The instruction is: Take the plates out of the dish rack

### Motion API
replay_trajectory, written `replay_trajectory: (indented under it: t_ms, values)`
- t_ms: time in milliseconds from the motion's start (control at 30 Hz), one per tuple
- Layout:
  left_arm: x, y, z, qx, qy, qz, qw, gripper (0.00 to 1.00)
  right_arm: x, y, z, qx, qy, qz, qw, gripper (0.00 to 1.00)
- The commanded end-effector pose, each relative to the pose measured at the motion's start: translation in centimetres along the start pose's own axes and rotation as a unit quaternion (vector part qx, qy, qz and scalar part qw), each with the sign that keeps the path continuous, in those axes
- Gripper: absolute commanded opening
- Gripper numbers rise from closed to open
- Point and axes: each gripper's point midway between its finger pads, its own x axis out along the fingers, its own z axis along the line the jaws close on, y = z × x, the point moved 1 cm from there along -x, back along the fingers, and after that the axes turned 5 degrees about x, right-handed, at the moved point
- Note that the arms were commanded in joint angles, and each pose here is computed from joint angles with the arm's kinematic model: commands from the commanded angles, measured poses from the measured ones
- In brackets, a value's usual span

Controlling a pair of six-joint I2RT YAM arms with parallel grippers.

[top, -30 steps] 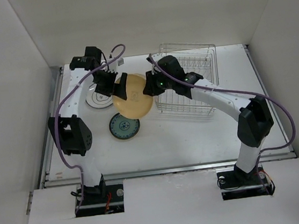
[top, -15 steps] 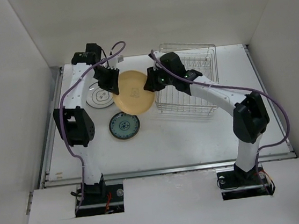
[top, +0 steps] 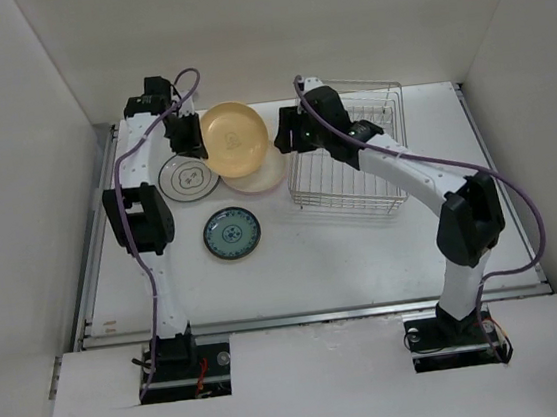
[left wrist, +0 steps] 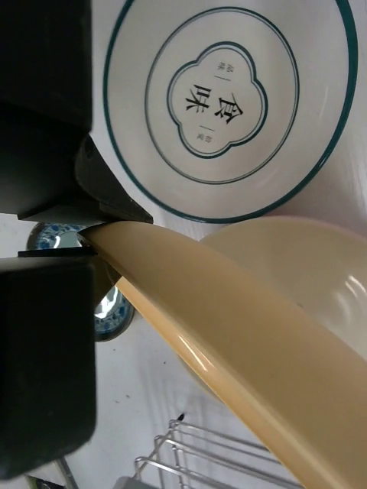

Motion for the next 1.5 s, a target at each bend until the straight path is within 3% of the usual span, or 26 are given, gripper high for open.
replay_trajectory:
  t_ms: [0,133,233,367,500,867,1033,1467]
  values:
    - [0.9,-1.5,-0.4,-0.031,0.003,-0.021,0.999,0.00,-3.6,-3.9,0.3,0.011,0.016,-0.055,0.998,0.64]
    - [3.0,-1.4,0.2,-0.042,0.009,-0.004,0.999,0.00,-4.7,-3.9,0.3,0.012,0.014,-0.059,0.998,0.64]
    - [5.1,0.6,-0.1,-0.038,0.016,0.043,0.998,0.01,-5.3,-3.8,0.0,0.007,0.019,-0.061,0.998,0.64]
    - [6.0,2.3,-0.5,-0.008,0.010,0.085,0.996,0.39,-5.5,-3.7,0.1,0.007,0.014,-0.059,0.998,0.64]
    - [6.7,3.3,-0.8,0.028,-0.016,0.110,0.993,0.63,-5.5,-3.6,0.3,0.007,0.009,-0.056,0.998,0.64]
    - [7.1,2.7,0.5,0.085,-0.116,0.110,0.983,0.65,-6.3,-3.1,0.0,0.007,0.011,-0.052,0.999,0.64]
    - [8.7,3.2,1.1,0.136,-0.180,0.130,0.965,0.67,-6.5,-3.2,-0.3,0.007,0.020,-0.056,0.998,0.64]
    - [9.9,3.6,1.5,0.143,-0.196,0.137,0.960,0.65,-7.1,-3.1,-0.7,0.007,0.031,-0.057,0.998,0.64]
